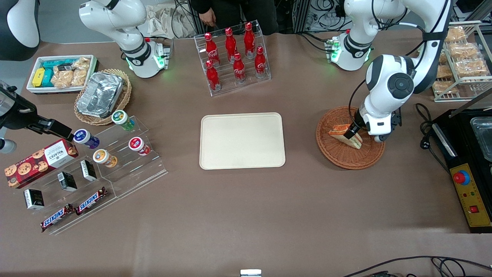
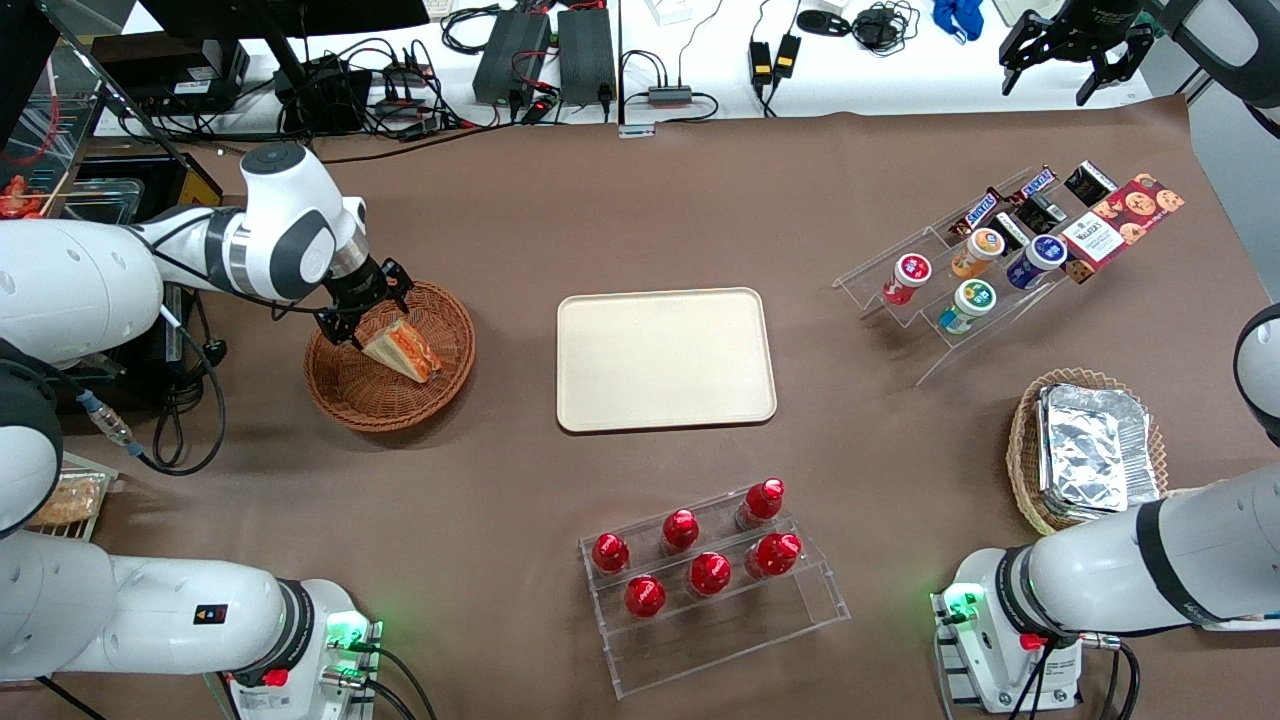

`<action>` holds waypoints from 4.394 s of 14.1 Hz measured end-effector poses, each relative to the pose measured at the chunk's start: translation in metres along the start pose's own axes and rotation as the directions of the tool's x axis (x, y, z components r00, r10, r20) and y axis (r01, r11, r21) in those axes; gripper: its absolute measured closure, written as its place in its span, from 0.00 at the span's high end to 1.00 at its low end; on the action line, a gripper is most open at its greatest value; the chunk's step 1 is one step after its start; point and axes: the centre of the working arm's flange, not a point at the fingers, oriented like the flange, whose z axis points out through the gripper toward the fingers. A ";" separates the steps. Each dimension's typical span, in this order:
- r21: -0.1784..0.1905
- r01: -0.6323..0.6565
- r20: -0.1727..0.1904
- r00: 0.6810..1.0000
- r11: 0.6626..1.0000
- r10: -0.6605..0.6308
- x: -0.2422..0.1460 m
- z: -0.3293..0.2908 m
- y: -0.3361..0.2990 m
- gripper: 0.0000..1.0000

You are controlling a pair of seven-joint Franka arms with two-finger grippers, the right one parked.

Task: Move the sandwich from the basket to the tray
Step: 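Lower the open left gripper over the sandwich in the basket, then close the left gripper on the sandwich and lift it, then carry the held sandwich over the cream tray with the left gripper, then lower the sandwich onto the tray and open the left gripper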

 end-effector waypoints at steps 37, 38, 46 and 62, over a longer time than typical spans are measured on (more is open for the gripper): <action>0.029 -0.600 -0.014 0.800 0.800 0.600 -0.067 -0.186 0.073 0.20; 0.035 -0.642 -0.014 0.766 0.766 0.643 -0.084 -0.185 0.079 0.20; -0.045 -0.806 -0.073 0.592 0.591 0.802 -0.227 -0.152 0.137 0.20; -0.027 -0.888 -0.056 0.460 0.459 0.886 -0.260 0.063 0.184 0.20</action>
